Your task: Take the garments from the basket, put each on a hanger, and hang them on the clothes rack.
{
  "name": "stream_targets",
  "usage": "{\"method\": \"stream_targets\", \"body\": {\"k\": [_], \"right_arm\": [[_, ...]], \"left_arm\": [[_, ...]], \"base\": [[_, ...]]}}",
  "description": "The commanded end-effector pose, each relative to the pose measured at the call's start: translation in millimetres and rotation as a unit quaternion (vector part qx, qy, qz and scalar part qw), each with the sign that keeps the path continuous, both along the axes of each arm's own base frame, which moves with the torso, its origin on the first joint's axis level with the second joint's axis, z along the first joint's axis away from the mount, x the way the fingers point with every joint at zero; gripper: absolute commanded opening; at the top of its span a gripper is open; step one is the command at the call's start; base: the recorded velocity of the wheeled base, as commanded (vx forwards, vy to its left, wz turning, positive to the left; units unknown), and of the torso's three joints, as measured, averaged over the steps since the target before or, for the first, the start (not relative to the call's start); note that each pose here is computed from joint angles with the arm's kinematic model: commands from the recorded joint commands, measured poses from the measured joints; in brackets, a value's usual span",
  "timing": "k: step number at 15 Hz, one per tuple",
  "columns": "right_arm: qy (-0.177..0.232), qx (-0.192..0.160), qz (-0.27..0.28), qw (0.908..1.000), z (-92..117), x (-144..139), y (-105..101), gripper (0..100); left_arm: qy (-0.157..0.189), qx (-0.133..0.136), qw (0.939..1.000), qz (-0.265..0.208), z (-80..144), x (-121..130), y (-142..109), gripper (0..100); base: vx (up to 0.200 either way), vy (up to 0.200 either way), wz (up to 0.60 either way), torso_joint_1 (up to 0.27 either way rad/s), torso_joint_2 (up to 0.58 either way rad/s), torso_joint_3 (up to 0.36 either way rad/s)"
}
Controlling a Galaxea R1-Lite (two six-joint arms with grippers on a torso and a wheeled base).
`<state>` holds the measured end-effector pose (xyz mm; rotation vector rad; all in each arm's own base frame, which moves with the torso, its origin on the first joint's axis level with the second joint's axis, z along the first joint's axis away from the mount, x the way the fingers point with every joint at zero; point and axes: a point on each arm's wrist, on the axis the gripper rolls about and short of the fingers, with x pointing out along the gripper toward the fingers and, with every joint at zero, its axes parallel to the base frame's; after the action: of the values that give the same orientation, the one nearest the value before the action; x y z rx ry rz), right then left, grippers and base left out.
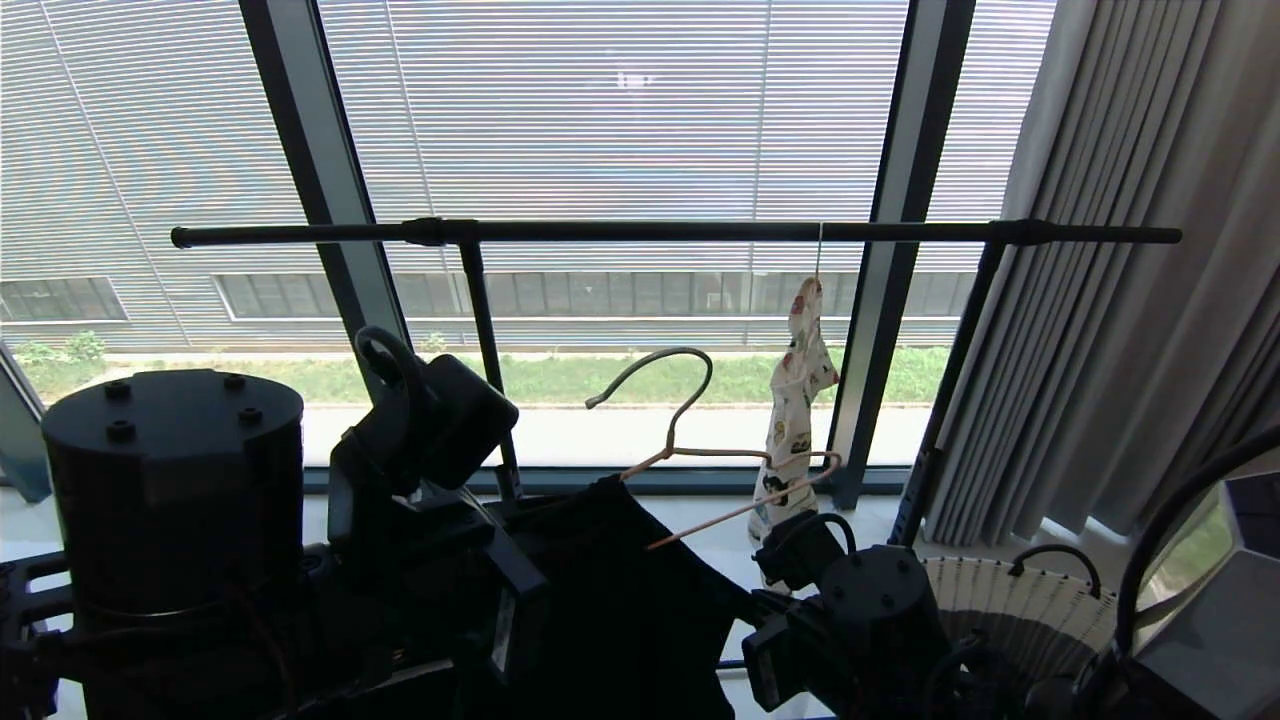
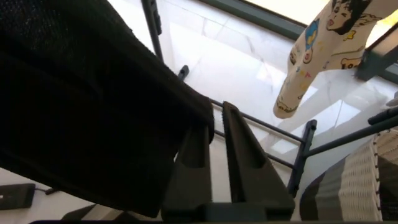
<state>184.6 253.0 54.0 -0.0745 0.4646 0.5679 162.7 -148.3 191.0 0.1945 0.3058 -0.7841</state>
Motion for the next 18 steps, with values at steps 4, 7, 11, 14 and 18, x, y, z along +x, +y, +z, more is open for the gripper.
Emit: {"method": "stream_targets", "body": {"k": [4, 7, 11, 14, 18], "right_arm": [[-0.019, -0.001, -0.059, 0.9981, 13, 21, -30, 0], [-0.031, -0.005, -0.099, 0.9946, 22, 35, -56, 0], [-0.051, 0.002, -0.131, 0.9900, 36, 47, -76, 0], [-0.056, 0.007, -0.134, 0.9893, 41, 46, -80, 0], [-0.075, 0.028, -0.105, 0.9913, 59, 42, -87, 0]], "left_arm": [[0.007, 0.016, 0.9995, 0.026, -7, 9, 1, 0], [-0.005, 0.005, 0.9995, 0.030, -5, 10, 2, 0], [-0.003, 0.027, 0.9993, 0.024, -14, 8, 5, 0], [-0.005, 0.057, 0.9982, 0.018, -24, 8, 7, 0], [0.008, 0.069, 0.9973, 0.024, -32, 15, 5, 0]], "base": [[0.000, 0.000, 0.00, 0.000, 0.00, 0.000], [0.000, 0.000, 0.00, 0.000, 0.00, 0.000], [0.000, 0.000, 0.00, 0.000, 0.00, 0.000], [0.000, 0.000, 0.00, 0.000, 0.00, 0.000], [0.000, 0.000, 0.00, 0.000, 0.00, 0.000]]}}
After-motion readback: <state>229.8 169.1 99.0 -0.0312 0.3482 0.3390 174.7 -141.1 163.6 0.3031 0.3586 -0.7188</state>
